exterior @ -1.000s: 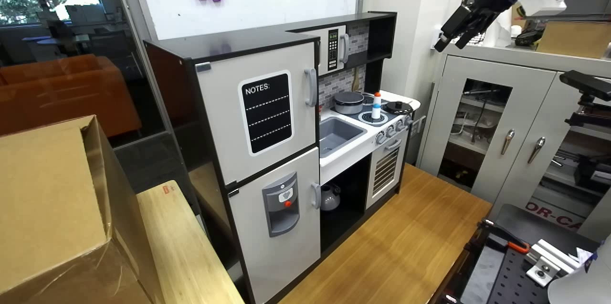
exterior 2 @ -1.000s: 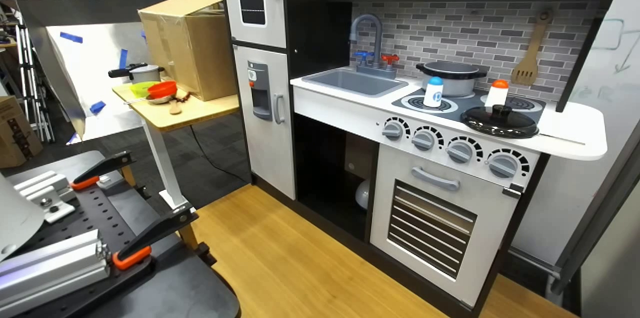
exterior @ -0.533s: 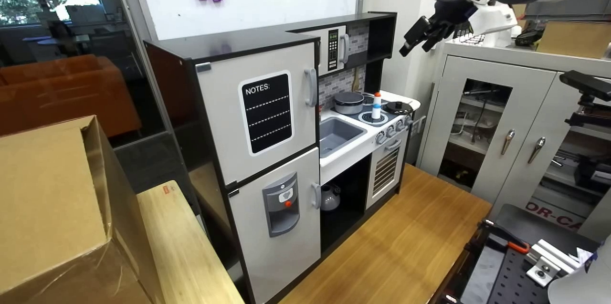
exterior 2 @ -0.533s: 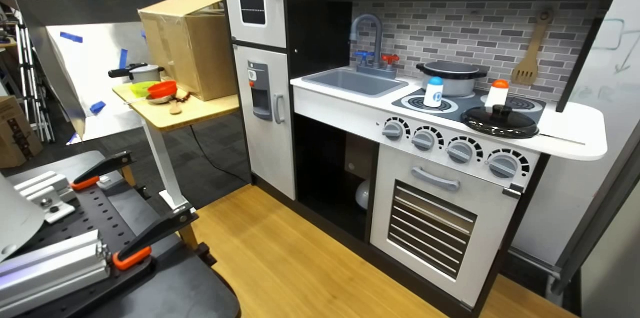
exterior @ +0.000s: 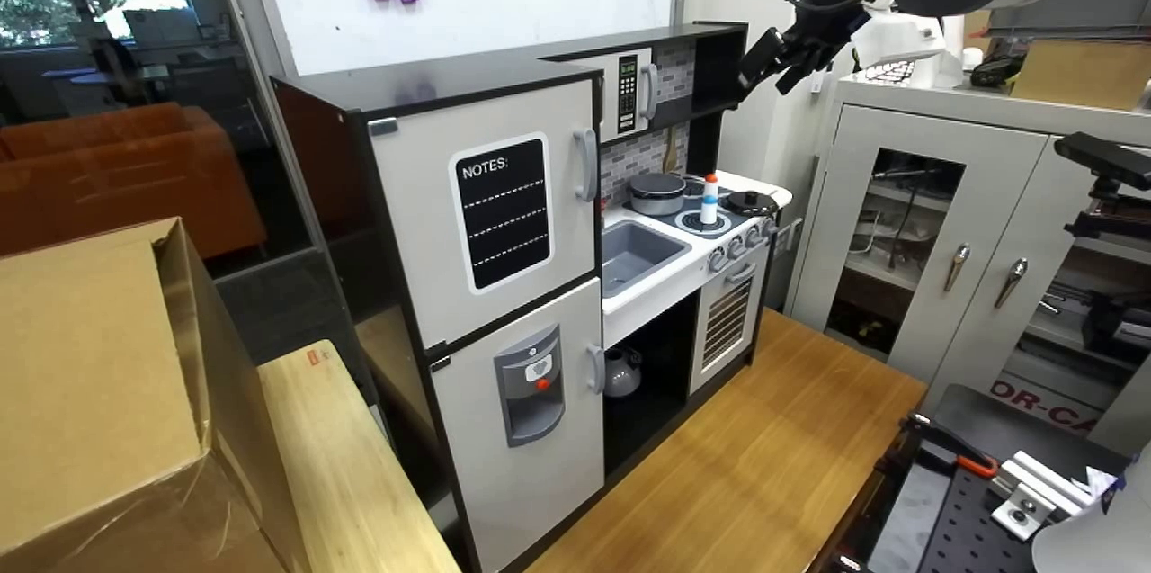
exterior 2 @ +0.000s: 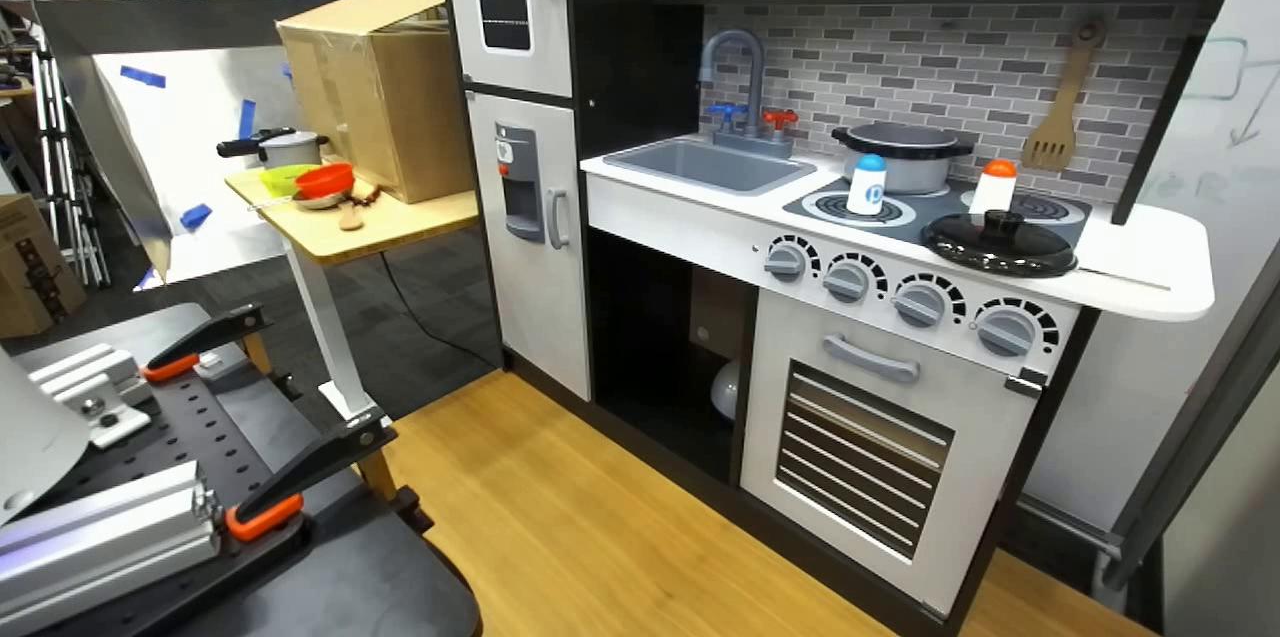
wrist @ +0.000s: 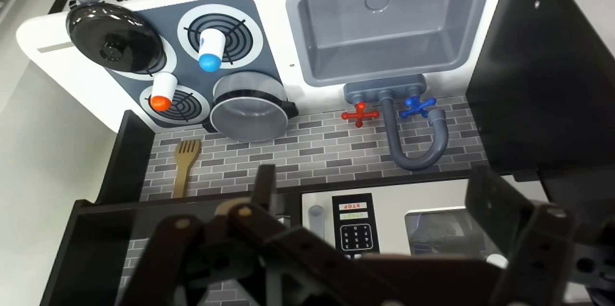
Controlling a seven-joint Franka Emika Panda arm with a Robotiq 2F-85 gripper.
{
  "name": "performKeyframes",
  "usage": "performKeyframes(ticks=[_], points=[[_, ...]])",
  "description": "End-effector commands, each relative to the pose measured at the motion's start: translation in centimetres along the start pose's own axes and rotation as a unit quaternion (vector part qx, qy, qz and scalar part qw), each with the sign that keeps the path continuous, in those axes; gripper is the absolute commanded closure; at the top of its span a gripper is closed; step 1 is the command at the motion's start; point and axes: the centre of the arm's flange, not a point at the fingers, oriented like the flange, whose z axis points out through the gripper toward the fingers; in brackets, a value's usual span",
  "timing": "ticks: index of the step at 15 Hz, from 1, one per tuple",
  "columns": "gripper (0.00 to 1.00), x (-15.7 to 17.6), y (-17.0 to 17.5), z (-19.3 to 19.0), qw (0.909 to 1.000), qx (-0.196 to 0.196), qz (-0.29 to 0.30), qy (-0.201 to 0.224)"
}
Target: Open the microwave door.
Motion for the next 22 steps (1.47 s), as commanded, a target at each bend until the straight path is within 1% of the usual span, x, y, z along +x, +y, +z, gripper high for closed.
performKeyframes(ticks=[1,2,4,5,6,9,12,14,17,22], points=[[0.00,0.0,0.0,0.0,1.0000,0.000,0.000,0.000],[0.00,0.0,0.0,0.0,1.0000,0.001,-0.003,-0.004],[0.00,0.3,-0.3,0.4,0.9997,0.014,-0.022,0.002],[0.00,0.9,-0.5,0.9,0.9995,0.007,-0.028,0.013],[0.00,1.5,-0.7,1.4,0.9992,0.004,-0.029,0.028],[0.00,3.7,-0.9,2.6,0.9954,-0.011,-0.022,0.093],[0.00,5.0,-1.2,4.1,0.9917,-0.014,-0.018,0.126],[0.00,5.1,-1.5,5.3,0.9911,-0.014,-0.021,0.131],[0.00,5.2,-2.0,7.1,0.9921,-0.011,-0.017,0.124],[0.00,6.5,-2.3,9.3,0.9923,-0.011,-0.015,0.122]])
